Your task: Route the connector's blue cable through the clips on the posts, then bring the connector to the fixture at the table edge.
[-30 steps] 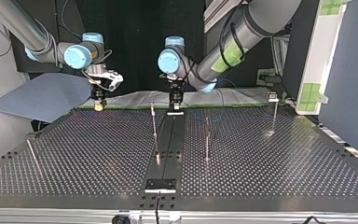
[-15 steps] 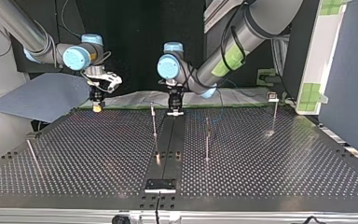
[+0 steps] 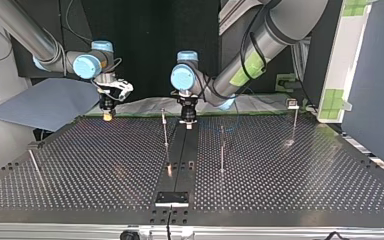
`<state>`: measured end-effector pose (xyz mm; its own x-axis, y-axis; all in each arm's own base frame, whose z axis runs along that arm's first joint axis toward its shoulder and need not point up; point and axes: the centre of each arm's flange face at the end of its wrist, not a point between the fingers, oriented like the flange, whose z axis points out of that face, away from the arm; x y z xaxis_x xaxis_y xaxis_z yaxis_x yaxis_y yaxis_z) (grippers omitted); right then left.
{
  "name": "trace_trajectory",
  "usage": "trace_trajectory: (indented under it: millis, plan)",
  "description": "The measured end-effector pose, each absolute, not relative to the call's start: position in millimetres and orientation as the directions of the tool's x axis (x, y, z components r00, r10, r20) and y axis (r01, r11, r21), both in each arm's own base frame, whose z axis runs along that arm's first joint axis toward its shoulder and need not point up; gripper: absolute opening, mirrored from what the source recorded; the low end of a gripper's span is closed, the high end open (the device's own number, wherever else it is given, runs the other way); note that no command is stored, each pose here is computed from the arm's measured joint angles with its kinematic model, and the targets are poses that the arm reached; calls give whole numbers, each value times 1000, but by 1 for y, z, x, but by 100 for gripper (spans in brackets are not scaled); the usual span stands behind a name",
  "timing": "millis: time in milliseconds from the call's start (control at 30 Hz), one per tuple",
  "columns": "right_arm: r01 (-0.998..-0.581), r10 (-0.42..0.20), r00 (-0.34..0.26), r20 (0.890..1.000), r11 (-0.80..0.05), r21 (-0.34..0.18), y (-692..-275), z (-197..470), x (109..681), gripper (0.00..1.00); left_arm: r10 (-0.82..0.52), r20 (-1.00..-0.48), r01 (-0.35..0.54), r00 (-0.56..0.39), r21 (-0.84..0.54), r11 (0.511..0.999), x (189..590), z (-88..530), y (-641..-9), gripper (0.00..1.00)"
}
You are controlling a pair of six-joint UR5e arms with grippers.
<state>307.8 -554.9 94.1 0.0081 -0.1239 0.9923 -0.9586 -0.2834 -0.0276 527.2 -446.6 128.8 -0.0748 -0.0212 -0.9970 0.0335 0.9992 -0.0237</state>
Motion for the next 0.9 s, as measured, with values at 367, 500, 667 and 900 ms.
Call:
trace_trajectory:
  millis: [367, 500, 667, 900]
  plan:
    - [-961, -111, -2, 994, -274, -33, -569, 95, 305, 0, -9, -992, 19, -123, -11, 1000, 549, 100, -451, 0]
    - [-962, -99, -7, 995, -270, -34, -576, 99, 303, 0, -7, -992, 12, -125, -9, 1000, 558, 105, -451, 0]
    - [-963, -89, -10, 996, -267, -34, -584, 103, 302, 0, -20, -994, 3, -104, -20, 1000, 573, 119, -452, 0]
    - [-962, -82, -10, 997, -270, -32, -590, 107, 302, 0, -23, -995, -4, -96, -23, 1000, 580, 123, -449, 0]
